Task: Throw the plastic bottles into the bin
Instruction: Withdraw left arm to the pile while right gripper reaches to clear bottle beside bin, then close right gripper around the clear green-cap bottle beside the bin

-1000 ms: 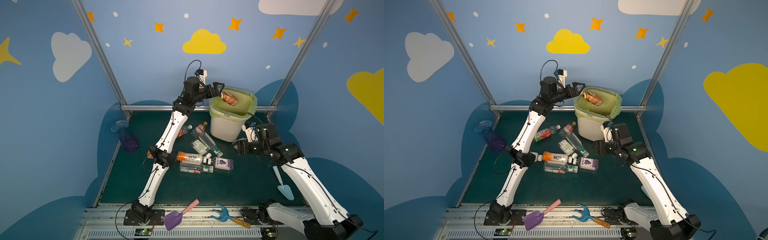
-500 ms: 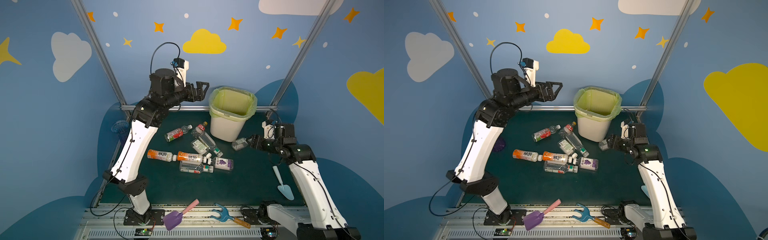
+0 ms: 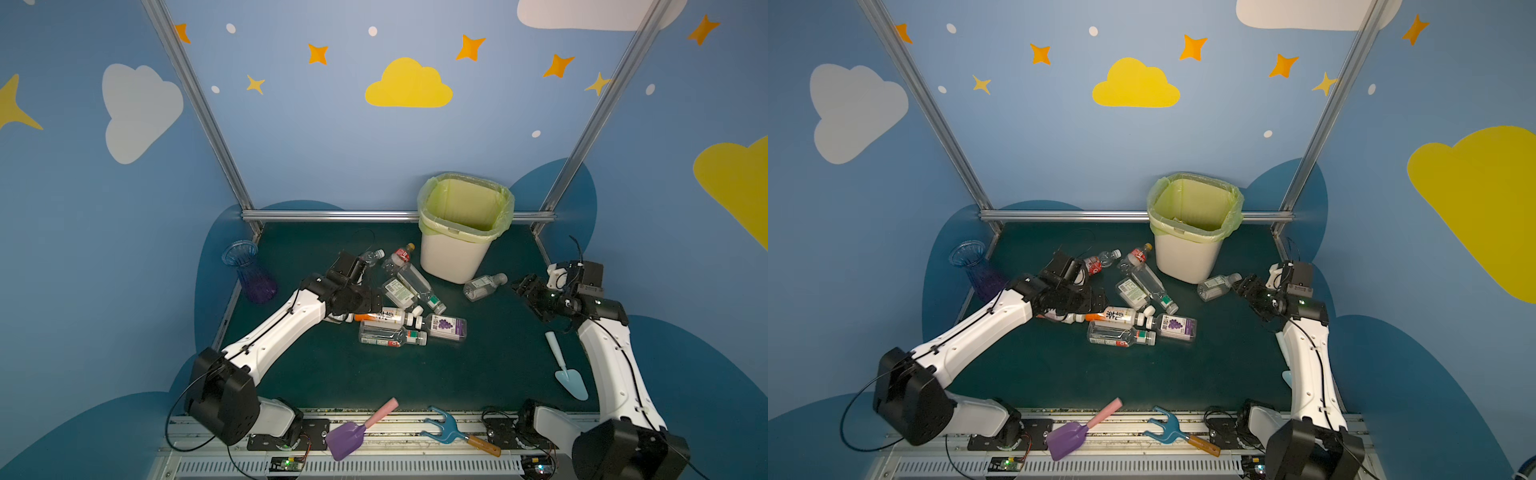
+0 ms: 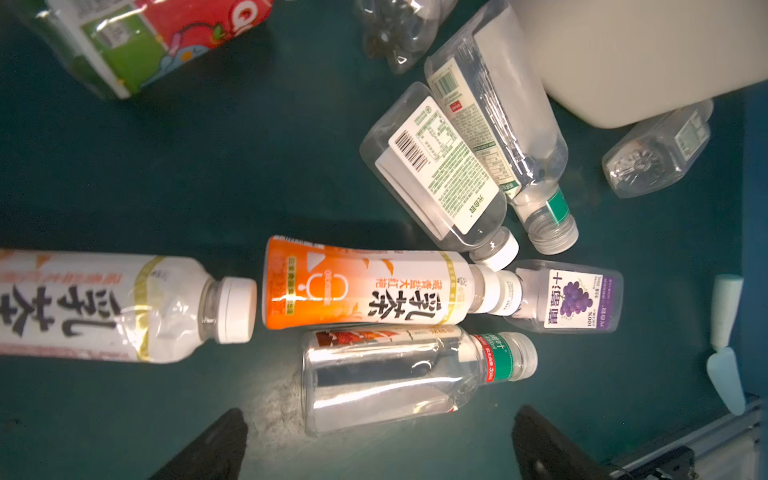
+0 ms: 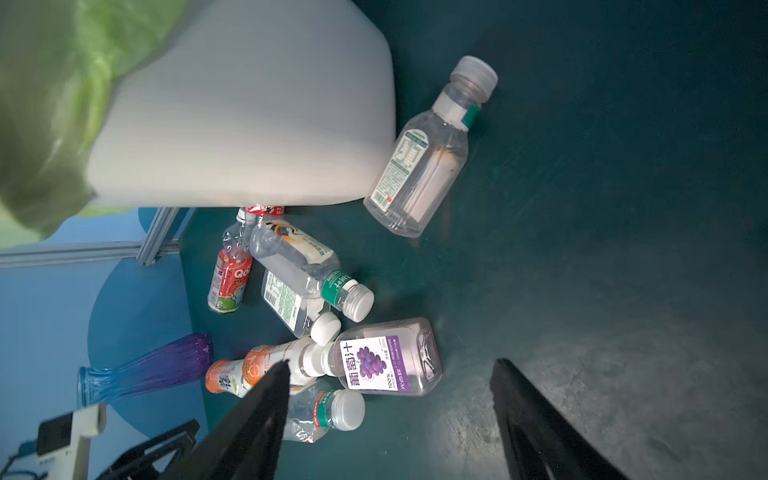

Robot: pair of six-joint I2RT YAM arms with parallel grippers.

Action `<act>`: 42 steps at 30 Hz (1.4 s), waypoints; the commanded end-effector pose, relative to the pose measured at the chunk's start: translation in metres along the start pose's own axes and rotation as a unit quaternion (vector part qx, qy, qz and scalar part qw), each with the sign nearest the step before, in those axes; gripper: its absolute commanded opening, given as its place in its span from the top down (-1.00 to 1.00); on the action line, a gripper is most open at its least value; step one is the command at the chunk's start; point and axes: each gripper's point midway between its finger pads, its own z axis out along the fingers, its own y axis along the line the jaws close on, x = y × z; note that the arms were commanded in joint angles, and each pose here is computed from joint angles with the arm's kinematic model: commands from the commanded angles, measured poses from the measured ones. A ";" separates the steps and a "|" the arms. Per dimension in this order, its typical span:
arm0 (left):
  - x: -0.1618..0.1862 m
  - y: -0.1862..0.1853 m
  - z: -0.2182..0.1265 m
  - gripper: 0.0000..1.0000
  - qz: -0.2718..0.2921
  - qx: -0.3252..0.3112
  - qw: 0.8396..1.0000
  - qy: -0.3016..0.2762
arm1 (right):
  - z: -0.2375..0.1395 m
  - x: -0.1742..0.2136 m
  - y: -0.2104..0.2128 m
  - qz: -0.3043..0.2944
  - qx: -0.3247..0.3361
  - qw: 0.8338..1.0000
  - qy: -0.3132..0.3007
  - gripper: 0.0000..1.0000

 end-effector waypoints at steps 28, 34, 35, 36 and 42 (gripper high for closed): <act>-0.018 0.007 -0.046 -1.00 -0.009 0.001 0.995 -0.098 | 0.111 -0.071 -0.052 0.101 0.041 0.993 0.034 -0.48; -0.016 0.010 -0.045 -1.00 -0.011 -0.002 0.995 -0.094 | 0.135 -0.074 -0.054 0.105 0.059 0.991 0.052 -0.48; -0.016 0.010 -0.045 -1.00 -0.010 -0.003 0.995 -0.095 | 0.138 -0.074 -0.054 0.104 0.062 0.991 0.055 -0.49; -0.016 0.011 -0.046 -1.00 -0.011 -0.003 0.995 -0.096 | 0.142 -0.073 -0.054 0.103 0.066 0.991 0.057 -0.49; -0.015 0.016 -0.051 -1.00 -0.016 -0.011 0.995 -0.101 | 0.165 -0.071 -0.054 0.111 0.068 0.989 0.073 -0.48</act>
